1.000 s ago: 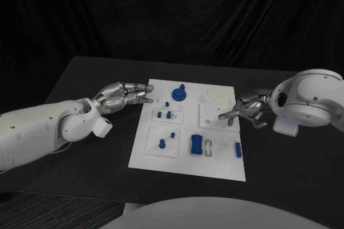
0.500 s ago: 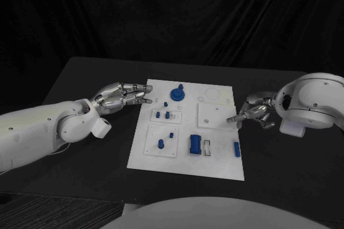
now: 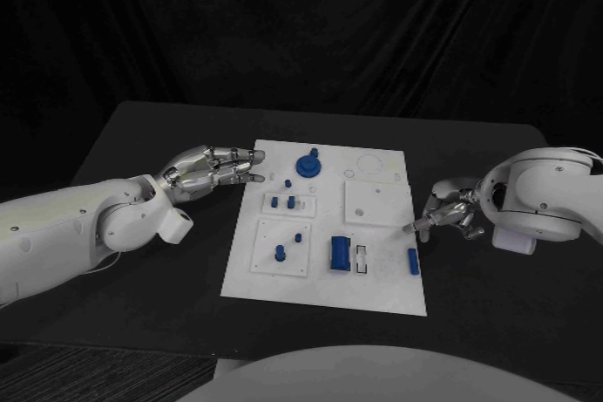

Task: Assemble the parts on the task board

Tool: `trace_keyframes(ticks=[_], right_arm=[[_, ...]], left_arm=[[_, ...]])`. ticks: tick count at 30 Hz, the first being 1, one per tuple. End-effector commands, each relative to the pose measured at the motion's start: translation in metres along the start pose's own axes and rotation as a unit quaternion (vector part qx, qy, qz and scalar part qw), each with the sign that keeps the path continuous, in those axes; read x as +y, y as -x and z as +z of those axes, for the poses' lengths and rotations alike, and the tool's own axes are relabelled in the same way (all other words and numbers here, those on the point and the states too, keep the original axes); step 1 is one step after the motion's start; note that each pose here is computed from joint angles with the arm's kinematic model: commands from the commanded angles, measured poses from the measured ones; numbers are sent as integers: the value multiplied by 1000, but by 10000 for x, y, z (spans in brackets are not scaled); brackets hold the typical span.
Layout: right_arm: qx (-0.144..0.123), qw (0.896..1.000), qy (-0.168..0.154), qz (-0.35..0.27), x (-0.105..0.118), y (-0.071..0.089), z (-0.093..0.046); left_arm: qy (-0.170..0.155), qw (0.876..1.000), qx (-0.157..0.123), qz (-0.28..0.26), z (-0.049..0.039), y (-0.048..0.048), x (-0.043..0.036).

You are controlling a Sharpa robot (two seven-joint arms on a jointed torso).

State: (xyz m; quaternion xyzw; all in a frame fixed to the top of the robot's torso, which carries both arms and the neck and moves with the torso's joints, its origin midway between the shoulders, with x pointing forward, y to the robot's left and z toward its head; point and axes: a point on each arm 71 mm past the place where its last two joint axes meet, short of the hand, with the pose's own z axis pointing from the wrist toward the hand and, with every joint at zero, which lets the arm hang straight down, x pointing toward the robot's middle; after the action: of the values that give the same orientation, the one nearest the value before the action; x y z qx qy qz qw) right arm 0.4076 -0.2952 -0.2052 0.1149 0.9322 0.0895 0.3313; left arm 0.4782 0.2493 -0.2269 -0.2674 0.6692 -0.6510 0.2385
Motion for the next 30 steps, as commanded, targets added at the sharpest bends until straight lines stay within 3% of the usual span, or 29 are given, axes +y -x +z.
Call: trace_keyframes(ticks=[1, 30], right_arm=[[1, 1000, -13, -28, -23, -30, 4], [21, 998, -12, -63, 10, -328, 102]], left_arm=[[-6, 1000, 3, -5, 5, -12, -6], [-4, 1000, 5, -6, 4, -18, -4]])
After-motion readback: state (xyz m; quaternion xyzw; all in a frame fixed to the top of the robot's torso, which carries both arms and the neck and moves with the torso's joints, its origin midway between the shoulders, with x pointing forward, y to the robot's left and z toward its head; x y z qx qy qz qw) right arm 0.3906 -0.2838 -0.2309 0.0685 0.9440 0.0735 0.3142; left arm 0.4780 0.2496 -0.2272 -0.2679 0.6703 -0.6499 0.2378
